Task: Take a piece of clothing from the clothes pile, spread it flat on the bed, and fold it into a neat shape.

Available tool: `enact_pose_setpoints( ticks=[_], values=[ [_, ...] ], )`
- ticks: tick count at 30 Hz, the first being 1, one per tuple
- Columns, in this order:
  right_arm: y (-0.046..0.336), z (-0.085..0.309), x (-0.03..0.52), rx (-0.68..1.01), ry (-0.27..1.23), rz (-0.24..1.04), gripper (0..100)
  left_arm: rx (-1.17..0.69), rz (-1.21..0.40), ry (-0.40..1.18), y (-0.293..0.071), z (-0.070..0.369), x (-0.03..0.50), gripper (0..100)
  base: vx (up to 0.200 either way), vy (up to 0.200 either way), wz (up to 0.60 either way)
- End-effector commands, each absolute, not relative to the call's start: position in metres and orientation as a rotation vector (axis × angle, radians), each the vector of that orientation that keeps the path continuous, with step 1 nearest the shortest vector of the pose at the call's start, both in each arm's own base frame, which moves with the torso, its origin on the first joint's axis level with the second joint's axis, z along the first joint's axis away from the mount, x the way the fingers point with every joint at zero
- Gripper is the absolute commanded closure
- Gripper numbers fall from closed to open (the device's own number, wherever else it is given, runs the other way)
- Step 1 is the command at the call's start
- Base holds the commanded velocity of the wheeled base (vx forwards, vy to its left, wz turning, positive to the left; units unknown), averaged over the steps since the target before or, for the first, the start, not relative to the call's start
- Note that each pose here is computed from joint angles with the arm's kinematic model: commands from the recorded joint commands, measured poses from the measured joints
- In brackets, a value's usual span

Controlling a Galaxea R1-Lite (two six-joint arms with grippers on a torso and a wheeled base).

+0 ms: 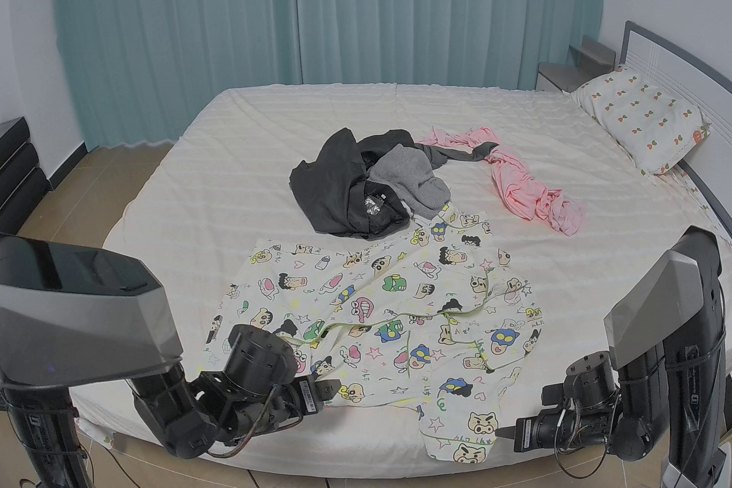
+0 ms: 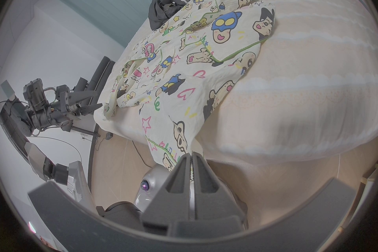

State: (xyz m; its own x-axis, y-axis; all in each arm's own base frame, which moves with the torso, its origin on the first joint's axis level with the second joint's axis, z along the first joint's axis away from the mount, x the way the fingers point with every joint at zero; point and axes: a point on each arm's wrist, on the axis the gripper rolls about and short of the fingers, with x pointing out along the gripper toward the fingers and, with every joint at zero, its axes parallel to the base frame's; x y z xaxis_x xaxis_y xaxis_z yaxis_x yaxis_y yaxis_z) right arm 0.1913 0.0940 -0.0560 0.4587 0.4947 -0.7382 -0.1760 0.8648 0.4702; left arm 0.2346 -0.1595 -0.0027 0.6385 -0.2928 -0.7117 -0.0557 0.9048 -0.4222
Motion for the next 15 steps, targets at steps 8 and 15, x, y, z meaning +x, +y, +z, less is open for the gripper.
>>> enact_pose_setpoints(
  ticks=[8,15],
  values=[
    [0.095,-0.055,0.188,0.347,1.023,0.431,100,-0.538,-0.198,0.795,-0.11,0.017,0.265,0,0.0,0.0,0.0],
    [0.095,-0.057,0.187,0.343,1.031,0.431,100,-0.465,-0.36,0.854,-0.095,-0.005,0.286,0,0.0,0.0,0.0]
  ],
)
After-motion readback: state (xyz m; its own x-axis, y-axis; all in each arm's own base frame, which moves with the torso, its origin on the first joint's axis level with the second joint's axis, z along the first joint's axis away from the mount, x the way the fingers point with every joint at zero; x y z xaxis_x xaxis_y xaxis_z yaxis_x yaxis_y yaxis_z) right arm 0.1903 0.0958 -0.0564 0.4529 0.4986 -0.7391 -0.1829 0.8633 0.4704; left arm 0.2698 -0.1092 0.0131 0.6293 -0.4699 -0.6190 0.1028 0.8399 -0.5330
